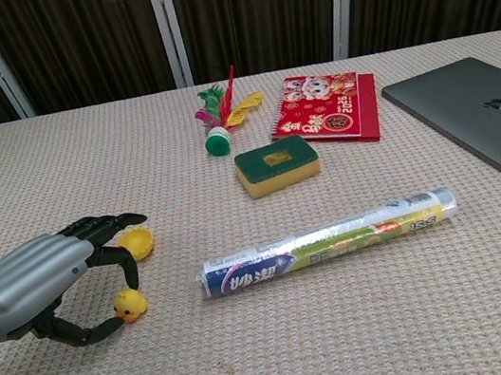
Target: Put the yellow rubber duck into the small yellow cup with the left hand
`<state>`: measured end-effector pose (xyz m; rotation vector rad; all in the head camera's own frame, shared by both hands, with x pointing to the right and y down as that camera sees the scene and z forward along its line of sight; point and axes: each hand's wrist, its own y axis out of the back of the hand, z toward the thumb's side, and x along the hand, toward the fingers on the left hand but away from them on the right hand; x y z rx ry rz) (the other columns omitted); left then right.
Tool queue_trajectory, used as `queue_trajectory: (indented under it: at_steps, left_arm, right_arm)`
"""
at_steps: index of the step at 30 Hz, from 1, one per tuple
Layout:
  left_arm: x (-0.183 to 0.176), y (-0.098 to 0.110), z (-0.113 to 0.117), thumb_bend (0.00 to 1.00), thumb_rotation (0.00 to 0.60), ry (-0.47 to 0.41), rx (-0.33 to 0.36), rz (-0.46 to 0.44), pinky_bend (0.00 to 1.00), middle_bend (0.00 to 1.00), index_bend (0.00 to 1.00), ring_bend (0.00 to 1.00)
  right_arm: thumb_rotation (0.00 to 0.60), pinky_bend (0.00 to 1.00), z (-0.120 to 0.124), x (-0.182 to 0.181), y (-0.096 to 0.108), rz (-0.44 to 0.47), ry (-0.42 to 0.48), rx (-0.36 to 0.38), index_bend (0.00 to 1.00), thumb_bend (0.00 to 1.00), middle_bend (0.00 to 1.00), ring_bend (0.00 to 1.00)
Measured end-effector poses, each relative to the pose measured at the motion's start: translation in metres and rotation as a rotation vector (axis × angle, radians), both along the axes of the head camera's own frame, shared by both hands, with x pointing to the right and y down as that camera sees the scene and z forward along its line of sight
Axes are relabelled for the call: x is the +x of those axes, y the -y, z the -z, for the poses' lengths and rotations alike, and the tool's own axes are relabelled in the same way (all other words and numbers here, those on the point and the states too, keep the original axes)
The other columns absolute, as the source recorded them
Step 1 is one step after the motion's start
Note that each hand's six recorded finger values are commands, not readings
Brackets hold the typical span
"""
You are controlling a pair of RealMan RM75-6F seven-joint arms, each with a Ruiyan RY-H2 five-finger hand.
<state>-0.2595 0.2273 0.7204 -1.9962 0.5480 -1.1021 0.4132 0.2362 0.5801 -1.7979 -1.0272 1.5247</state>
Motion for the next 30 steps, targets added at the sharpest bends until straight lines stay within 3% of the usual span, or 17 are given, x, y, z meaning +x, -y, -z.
queue_trajectory:
  at_steps: [7, 17, 30]
  left_arm:
    - [0.001, 0.000, 0.000, 0.33, 0.600, 0.005, 0.010, -0.002, 0.00, 0.00, 0.50, 0.00]
    - [-0.003, 0.007, 0.005, 0.34, 0.600, 0.003, 0.046, 0.018, 0.00, 0.00, 0.51, 0.00]
    - [-0.035, 0.053, 0.041, 0.34, 0.600, 0.026, 0.176, 0.062, 0.00, 0.00, 0.51, 0.00]
  right_arm:
    - [0.600, 0.00, 0.000, 0.000, 0.000, 0.001, 0.001, 0.001, 0.41, 0.00, 0.01, 0.00]
    - [0.600, 0.00, 0.000, 0.000, 0.000, 0.000, 0.001, 0.000, 0.41, 0.00, 0.01, 0.00]
    - [0.600, 0.00, 0.000, 0.000, -0.001, -0.001, 0.002, -0.003, 0.41, 0.00, 0.01, 0.00]
